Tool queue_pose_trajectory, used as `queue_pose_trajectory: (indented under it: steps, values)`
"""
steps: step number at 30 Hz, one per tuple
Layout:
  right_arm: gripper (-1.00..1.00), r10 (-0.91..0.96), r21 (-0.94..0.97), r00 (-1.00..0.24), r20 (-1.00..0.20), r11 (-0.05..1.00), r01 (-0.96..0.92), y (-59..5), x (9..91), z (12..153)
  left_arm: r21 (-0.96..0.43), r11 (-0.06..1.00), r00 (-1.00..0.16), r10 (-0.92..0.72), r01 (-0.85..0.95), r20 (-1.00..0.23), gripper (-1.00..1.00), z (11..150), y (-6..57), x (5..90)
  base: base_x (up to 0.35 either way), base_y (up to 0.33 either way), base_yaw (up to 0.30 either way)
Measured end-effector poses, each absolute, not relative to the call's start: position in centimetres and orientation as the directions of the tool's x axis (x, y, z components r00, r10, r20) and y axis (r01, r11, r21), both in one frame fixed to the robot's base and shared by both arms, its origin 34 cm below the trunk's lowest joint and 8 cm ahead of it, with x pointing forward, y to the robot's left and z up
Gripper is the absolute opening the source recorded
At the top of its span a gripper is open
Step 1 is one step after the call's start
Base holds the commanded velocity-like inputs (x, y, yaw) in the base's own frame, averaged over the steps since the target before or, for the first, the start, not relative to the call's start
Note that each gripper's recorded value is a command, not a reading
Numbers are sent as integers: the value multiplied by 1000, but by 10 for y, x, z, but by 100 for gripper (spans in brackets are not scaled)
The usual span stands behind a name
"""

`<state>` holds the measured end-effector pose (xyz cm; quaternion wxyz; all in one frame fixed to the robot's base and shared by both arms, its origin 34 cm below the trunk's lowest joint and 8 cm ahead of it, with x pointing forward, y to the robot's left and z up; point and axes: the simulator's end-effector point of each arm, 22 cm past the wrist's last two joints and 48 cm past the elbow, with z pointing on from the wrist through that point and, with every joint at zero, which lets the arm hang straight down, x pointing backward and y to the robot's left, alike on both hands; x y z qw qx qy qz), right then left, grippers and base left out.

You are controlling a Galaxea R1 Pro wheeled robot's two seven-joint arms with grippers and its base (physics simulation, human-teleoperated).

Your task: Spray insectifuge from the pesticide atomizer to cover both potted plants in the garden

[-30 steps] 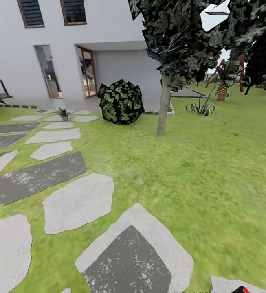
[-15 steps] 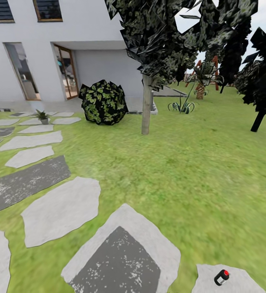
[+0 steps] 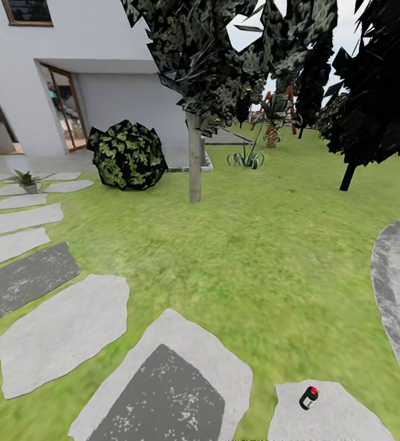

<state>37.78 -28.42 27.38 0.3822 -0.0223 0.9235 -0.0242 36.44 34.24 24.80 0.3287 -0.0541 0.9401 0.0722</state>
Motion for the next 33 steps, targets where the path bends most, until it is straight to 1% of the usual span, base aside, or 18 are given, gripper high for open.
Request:
queue_pose_trajectory:
  steps: [4,9,20,33]
  values:
    - [100,-58,-62,-707,-705,998,-21,-285,378,274,101,984,-778,-55,-150,-626,100,248,343,364,17,45,-267]
    - [100,-36,-66,-709,-705,998,15,-295,377,274,100,984,-778,-55,-150,-626,100,248,343,364,98,216,-268]
    - [100,-18,-69,-712,-702,997,43,-304,375,273,99,984,-778,-55,-149,-626,100,248,342,364,192,285,-268]
    - [100,-20,-67,-713,-701,997,37,-301,375,273,99,984,-778,-53,-147,-626,100,248,341,364,41,331,-268]
